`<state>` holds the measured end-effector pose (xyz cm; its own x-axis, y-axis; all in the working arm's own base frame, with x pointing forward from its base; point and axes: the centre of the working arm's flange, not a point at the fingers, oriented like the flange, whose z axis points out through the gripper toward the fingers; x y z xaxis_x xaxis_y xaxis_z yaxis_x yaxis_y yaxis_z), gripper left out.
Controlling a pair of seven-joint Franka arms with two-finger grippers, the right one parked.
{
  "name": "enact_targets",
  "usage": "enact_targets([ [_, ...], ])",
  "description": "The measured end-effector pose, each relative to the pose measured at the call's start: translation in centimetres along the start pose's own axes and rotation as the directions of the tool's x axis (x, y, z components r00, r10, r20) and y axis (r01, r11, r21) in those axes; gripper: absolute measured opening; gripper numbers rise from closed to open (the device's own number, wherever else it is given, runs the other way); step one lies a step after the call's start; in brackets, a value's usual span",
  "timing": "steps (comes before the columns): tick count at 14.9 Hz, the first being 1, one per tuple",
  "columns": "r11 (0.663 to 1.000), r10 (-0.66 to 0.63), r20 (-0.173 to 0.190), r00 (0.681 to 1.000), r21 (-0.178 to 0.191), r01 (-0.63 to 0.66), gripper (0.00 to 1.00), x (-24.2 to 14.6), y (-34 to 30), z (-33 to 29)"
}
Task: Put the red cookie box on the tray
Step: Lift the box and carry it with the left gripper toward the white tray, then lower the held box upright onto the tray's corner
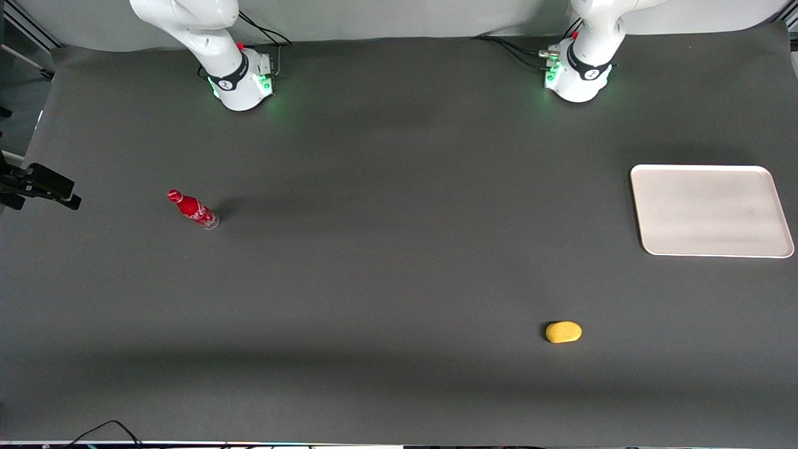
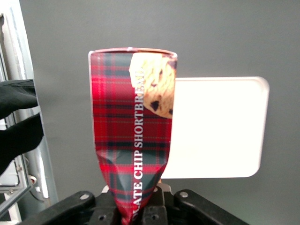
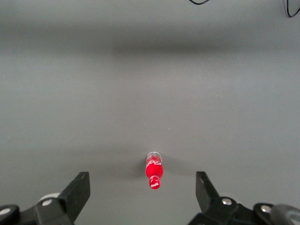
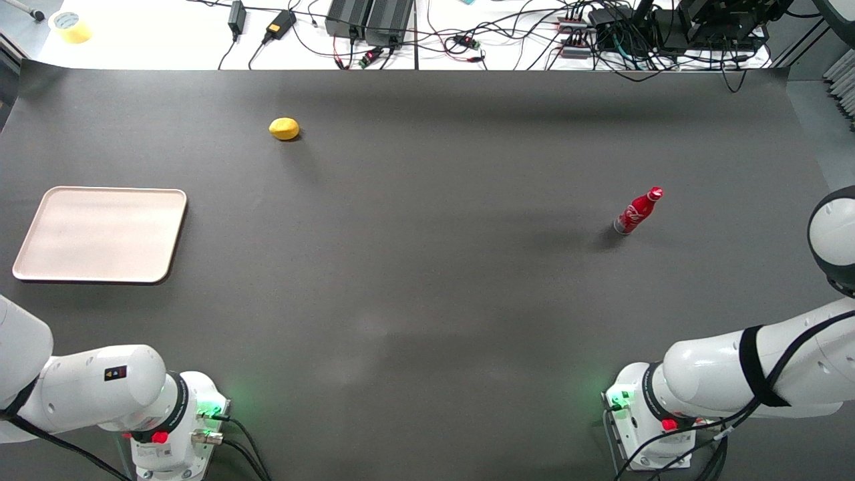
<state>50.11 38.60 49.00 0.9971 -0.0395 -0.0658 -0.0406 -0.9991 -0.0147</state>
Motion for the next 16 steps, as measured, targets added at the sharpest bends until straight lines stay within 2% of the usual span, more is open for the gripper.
enact_targets([
  [5,0.998,0.036,-0.034,0.999,0.044,-0.034,0.12,-3.2,-2.7,9.4],
  [6,0.998,0.038,-0.041,0.998,0.043,-0.037,0.12,-3.7,-2.8,11.3],
  [9,0.998,0.059,-0.080,0.995,-0.006,-0.060,0.12,-4.3,-3.6,16.7],
  [11,0.997,0.074,-0.106,0.992,-0.013,-0.076,0.12,-4.2,-4.4,19.8],
  [16,0.999,0.039,-0.069,0.997,-0.031,-0.041,0.12,-4.9,-5.3,25.6],
])
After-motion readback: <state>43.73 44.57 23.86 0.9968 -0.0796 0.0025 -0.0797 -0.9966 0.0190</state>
